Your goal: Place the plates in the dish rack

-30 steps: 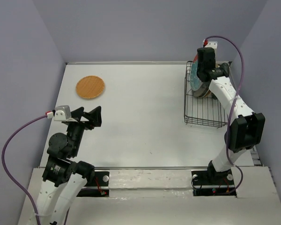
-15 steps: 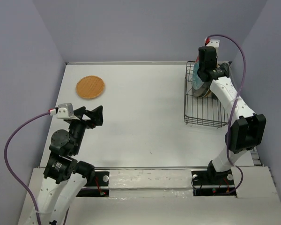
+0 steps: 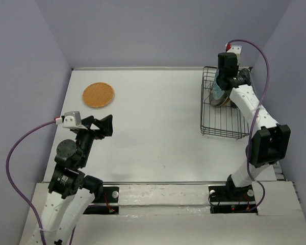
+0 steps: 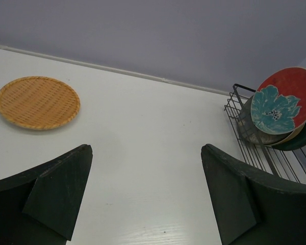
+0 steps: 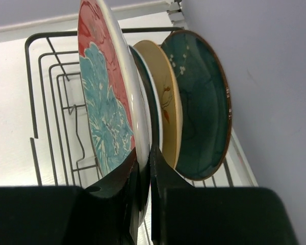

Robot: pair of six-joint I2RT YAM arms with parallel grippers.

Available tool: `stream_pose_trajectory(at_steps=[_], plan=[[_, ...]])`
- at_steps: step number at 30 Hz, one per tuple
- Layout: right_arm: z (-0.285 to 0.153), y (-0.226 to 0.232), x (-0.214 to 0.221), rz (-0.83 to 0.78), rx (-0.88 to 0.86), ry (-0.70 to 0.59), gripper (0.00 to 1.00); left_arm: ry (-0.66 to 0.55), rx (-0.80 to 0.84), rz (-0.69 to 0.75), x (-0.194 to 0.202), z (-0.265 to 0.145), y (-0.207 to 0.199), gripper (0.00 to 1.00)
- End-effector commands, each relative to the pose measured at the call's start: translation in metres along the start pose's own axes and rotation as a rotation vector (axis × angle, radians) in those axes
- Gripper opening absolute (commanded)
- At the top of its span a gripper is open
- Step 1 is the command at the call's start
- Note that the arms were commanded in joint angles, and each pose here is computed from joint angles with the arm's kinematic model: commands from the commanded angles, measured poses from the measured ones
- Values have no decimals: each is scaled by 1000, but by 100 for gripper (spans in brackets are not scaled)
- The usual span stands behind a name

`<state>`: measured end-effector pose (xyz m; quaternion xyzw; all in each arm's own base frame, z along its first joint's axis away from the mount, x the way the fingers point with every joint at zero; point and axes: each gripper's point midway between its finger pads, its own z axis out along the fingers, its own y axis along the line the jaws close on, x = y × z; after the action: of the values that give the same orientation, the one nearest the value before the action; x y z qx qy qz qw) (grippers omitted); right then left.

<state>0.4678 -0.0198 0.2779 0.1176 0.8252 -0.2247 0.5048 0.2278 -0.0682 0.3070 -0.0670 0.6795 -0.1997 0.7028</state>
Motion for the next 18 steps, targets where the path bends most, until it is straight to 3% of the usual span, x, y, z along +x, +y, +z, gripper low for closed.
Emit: stream_pose_trajectory(at_steps=[1,9,14,15,18], plan=[[1,1,-35,166,4,-127,7,-29,15,0,-7,4,-4,99],[18,28,-3,199,-61,-52,7,-3,8,1,-1,9,-3,99],[8,38,-3,248,-141,-48,32,13,37,-19,3,12,-8,99],[4,43,-2,260,-179,-43,43,31,36,-19,8,16,-7,99],[-14,49,-9,297,-274,-51,65,60,37,-57,14,24,-8,99]])
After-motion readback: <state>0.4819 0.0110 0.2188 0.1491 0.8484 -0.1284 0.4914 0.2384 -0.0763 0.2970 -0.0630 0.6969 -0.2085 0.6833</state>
